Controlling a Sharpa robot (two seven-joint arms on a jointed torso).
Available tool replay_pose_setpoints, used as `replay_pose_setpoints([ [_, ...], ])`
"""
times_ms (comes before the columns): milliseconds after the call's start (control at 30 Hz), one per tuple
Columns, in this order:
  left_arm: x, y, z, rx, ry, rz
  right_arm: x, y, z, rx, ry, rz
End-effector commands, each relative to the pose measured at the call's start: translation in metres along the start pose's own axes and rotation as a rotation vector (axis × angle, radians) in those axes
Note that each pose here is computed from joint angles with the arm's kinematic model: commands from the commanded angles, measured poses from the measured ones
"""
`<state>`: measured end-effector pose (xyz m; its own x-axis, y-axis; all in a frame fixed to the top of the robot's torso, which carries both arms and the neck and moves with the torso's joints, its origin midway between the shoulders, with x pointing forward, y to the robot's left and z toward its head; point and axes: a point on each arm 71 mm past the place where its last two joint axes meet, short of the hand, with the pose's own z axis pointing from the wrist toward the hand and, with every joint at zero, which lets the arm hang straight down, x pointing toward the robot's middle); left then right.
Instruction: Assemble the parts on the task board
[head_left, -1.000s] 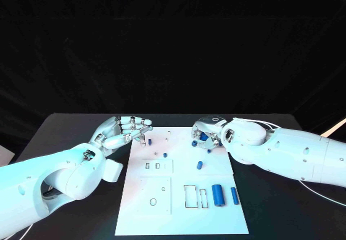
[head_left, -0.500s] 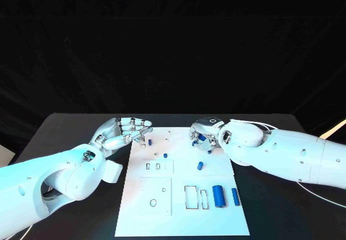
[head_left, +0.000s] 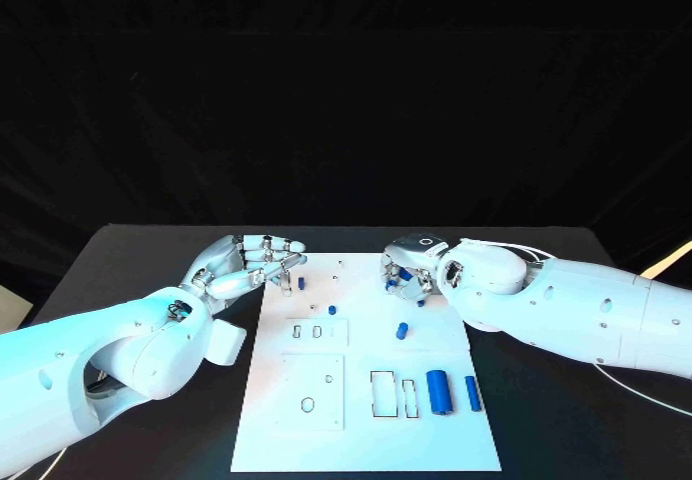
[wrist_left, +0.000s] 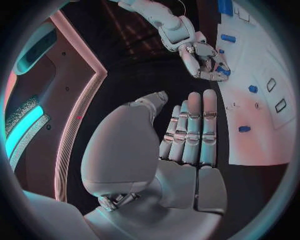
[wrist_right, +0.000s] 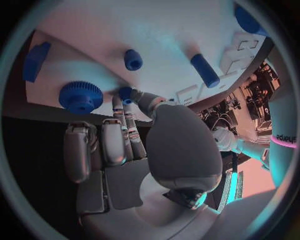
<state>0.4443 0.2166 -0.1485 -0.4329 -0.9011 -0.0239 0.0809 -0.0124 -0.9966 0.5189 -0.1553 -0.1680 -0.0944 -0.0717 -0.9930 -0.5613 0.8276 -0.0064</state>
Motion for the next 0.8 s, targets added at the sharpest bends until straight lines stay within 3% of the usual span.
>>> replay_pose_setpoints([
  [33, 0.0018, -0.0012, 0.0002, 0.004, 0.025, -0.005, 0.003, -0.001, -0.001, 0.015, 0.004, -0.032],
  [500, 0.0006, -0.0008, 0.0002, 0.001, 0.024, -0.007, -0.013, 0.010, -0.003, 0.012, -0.135, -0.044],
  [800, 0.0008, -0.0006, 0.0010, 0.002, 0.024, -0.009, -0.027, 0.024, 0.010, 0.033, -0.226, -0.043],
])
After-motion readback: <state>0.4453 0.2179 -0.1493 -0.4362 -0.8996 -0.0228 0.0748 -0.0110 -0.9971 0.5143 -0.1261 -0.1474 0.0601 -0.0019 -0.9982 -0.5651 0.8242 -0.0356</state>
